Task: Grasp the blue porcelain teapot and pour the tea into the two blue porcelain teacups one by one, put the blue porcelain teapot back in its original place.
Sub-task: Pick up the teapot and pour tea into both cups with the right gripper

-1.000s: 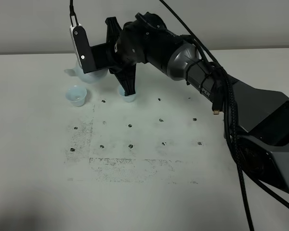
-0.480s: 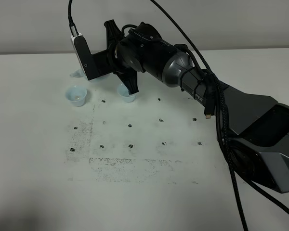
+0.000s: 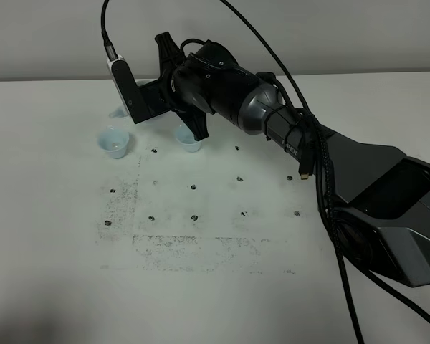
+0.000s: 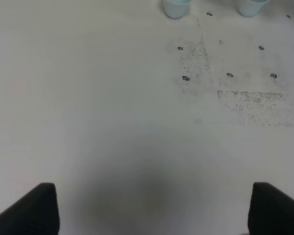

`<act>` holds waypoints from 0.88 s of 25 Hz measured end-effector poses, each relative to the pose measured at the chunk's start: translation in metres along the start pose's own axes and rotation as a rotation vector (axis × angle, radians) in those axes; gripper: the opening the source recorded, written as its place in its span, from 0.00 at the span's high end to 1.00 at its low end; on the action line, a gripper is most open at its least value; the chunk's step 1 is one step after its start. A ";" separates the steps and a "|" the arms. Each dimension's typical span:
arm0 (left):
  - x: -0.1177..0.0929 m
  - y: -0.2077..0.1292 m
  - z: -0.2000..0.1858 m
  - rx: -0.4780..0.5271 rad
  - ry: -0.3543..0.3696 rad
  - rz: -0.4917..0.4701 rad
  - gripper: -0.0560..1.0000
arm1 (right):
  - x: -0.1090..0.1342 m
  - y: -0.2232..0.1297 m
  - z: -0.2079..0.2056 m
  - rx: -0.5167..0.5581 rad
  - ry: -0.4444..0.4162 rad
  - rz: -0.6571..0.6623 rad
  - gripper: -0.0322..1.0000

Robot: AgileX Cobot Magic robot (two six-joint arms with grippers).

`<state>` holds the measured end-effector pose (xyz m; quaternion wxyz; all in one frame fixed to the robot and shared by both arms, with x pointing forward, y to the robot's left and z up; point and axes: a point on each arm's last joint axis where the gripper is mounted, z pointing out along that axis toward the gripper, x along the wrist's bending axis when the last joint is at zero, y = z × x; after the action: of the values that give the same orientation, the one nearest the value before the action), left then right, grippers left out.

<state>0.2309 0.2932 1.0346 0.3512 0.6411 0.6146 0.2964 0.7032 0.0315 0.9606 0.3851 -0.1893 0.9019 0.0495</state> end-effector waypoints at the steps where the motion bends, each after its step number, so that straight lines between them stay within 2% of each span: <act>1: 0.000 0.000 0.000 0.000 0.000 0.000 0.24 | 0.000 -0.001 -0.003 0.014 0.025 0.015 0.93; 4: 0.000 0.000 0.000 0.000 0.000 0.000 0.24 | -0.008 -0.003 -0.018 0.050 0.073 0.055 0.93; 9: 0.000 0.000 0.000 0.000 0.000 0.000 0.24 | -0.025 -0.007 -0.046 0.066 0.102 0.139 0.93; 14: 0.000 0.000 0.000 0.000 0.000 0.000 0.24 | -0.022 -0.003 -0.052 0.025 0.183 0.211 0.93; 22: 0.000 0.000 0.000 0.000 0.000 0.000 0.24 | -0.019 -0.002 -0.054 0.030 0.220 0.323 0.93</act>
<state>0.2309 0.2932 1.0346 0.3512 0.6411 0.6146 0.2964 0.6793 0.0231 1.0118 0.2739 -0.0407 0.9579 0.0763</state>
